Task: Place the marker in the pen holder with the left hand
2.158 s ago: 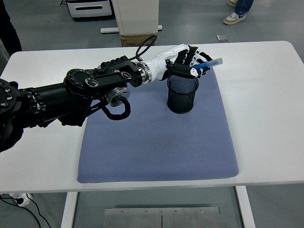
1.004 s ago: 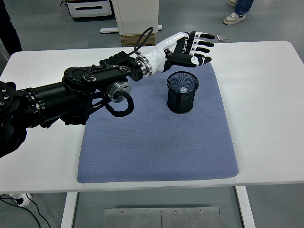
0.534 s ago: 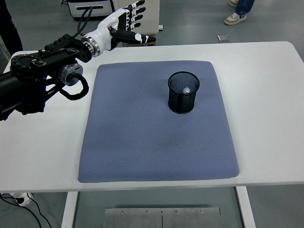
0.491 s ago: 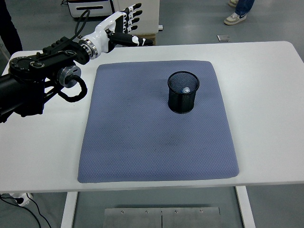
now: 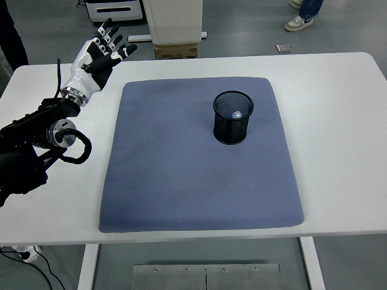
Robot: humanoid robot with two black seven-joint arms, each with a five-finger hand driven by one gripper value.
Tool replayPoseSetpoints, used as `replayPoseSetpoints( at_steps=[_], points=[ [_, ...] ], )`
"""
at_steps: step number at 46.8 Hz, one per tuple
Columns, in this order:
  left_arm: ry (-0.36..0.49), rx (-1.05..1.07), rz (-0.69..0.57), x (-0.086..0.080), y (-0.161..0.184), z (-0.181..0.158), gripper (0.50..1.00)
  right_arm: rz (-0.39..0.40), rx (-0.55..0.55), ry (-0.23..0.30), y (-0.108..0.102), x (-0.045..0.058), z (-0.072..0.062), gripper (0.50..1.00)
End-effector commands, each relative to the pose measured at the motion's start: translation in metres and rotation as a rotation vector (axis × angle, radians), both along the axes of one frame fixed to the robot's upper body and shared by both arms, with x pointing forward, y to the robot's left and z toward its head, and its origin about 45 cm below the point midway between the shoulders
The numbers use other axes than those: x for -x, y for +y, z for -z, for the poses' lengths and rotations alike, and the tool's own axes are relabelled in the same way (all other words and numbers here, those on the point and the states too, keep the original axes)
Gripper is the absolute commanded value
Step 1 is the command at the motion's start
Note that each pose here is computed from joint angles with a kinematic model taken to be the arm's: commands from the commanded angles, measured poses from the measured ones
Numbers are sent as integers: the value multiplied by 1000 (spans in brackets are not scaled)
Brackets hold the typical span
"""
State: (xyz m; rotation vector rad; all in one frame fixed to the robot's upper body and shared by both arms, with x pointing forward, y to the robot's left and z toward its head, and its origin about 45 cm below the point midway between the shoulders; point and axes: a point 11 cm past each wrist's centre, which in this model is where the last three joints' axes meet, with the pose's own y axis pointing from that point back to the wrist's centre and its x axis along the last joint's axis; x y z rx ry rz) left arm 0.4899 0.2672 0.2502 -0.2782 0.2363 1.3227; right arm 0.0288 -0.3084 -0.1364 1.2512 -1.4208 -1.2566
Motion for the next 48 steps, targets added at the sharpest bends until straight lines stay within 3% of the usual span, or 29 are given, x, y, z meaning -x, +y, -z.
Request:
replayPoseSetpoints(
  at_steps=[1, 8, 21, 33, 48],
  points=[
    [21, 19, -18, 4, 6, 10, 1000, 0, -1, 0, 0, 0, 0, 1000],
    [64, 27, -50, 16, 24, 32, 1000, 0, -1, 0, 0, 0, 0, 1000],
    [74, 120, -148, 34, 83, 43, 1000, 0, -1, 0, 0, 0, 0, 1000],
    [82, 123, -165, 38, 90, 46, 1000, -12, -2, 7, 1, 1, 0, 1000],
    [85, 130, -160, 38, 85, 48, 1000, -14, -9, -4, 3, -5, 0, 1000]
  ],
)
